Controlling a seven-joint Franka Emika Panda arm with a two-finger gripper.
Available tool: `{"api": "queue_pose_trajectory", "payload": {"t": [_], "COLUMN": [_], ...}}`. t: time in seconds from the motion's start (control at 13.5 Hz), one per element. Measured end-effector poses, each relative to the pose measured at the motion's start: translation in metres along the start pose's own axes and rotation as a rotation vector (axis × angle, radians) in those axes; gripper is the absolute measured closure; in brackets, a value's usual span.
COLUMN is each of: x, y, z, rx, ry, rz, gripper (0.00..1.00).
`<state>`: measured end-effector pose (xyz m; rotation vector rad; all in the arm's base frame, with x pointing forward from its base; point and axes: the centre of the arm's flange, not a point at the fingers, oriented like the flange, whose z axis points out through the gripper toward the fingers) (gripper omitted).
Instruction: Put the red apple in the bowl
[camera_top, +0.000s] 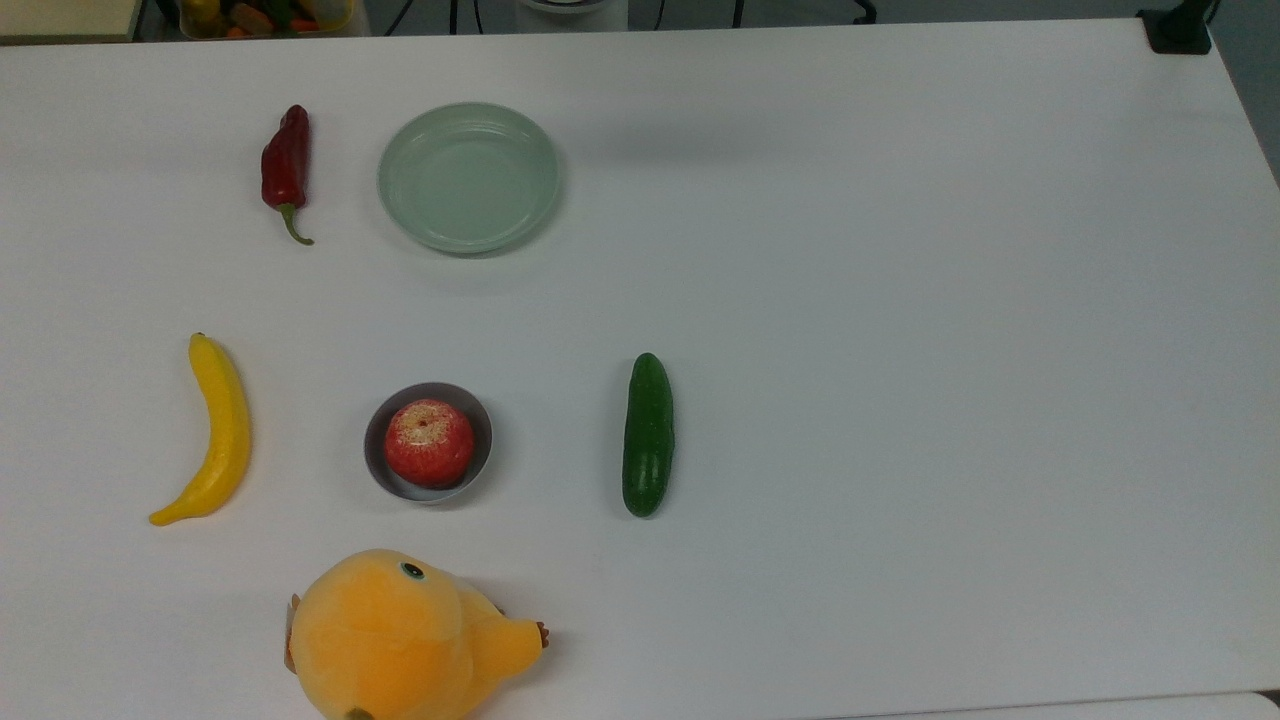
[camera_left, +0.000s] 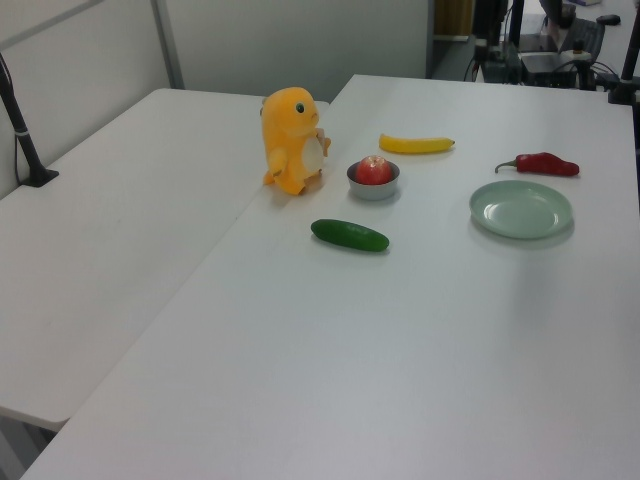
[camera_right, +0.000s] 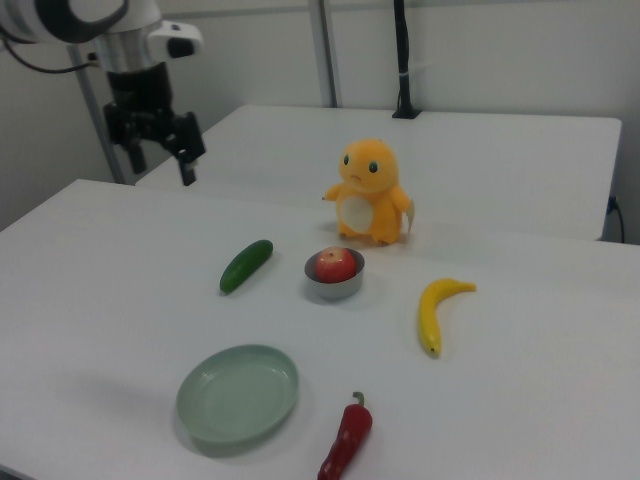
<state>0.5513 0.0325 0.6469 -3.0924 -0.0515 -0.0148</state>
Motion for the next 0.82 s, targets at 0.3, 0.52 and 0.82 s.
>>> {"api": "queue_pose_trajectory", "payload": {"t": [0.3,0.52,0.82], "x": [-0.016,0.005,0.007], "y": [-0.039,-0.027,-0.022], "z": [0.031,0.048,0.048], "rx": [-0.007,-0.001,-0.002], "ry": [-0.022,0.057,0.063], "rz": [-0.035,-0.031,-0.055], "gripper": [0.00,0.00,0.00]}}
